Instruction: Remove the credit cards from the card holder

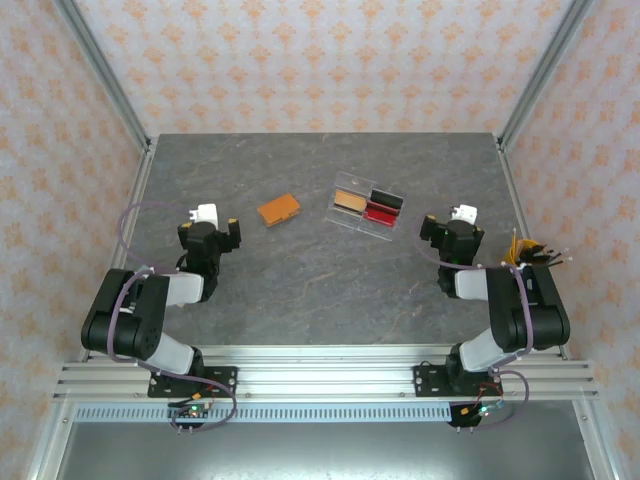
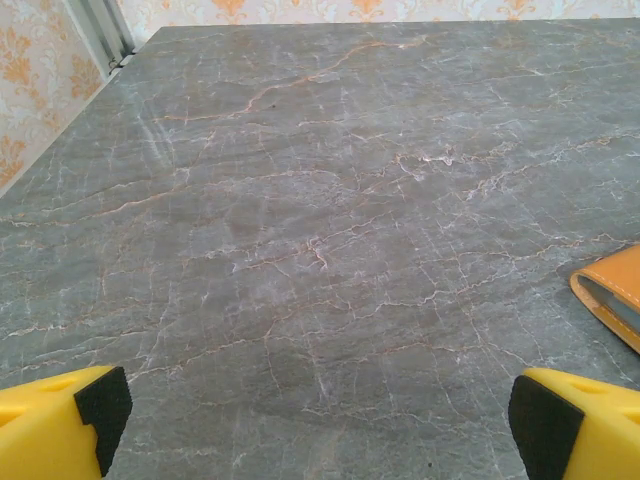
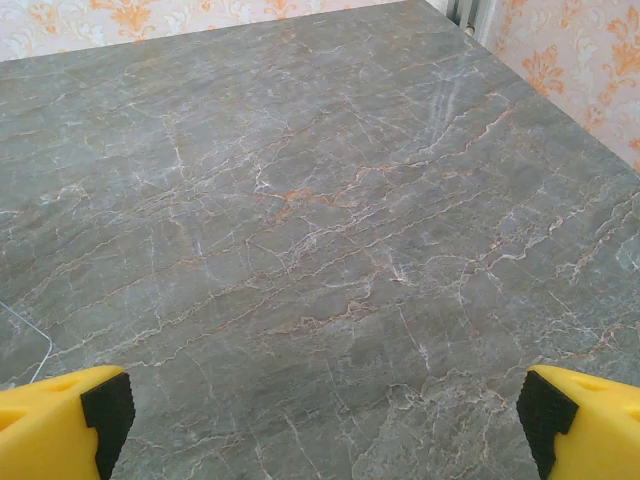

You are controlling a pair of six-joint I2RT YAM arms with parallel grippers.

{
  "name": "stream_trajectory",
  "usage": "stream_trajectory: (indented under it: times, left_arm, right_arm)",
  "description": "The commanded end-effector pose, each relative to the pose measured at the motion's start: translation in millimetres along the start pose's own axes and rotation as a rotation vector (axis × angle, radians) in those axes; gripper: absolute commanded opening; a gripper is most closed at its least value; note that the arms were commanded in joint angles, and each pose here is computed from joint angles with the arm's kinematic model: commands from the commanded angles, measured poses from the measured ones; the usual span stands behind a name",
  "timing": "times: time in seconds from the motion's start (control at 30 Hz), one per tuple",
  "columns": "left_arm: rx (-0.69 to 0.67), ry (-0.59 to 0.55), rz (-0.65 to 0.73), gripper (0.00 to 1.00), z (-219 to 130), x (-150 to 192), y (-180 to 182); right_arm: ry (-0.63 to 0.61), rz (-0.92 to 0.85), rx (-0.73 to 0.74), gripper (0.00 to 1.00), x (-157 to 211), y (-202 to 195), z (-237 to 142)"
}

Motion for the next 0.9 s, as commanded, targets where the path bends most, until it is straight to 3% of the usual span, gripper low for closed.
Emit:
stream_trajectory:
  times: [0.0,0.87]
  left_arm:
    - [-0.037,-0.016,-0.015,1.0,3.6,-7.5,6.5]
    - [-0.04,-0.021,-0.015,1.0,2.8,-7.6,7.0]
  right_arm:
    - [-0.008,0.019,-0.009,1.0,-5.1,2.1,2.6]
    - [-0.019,0.021,-0.008,1.0,-5.9,1.4,1.2]
Point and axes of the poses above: each hand's point on the last joint's axis, 136 mm out from that joint toward the fingers, its own z axis out along the fingers, its own y axis along the line the jaws close on, x = y × z, the point moved 7 cm from there along -z, back along the fingers, and after that the axes turned 10 degrees about z, right-handed, at the moved point
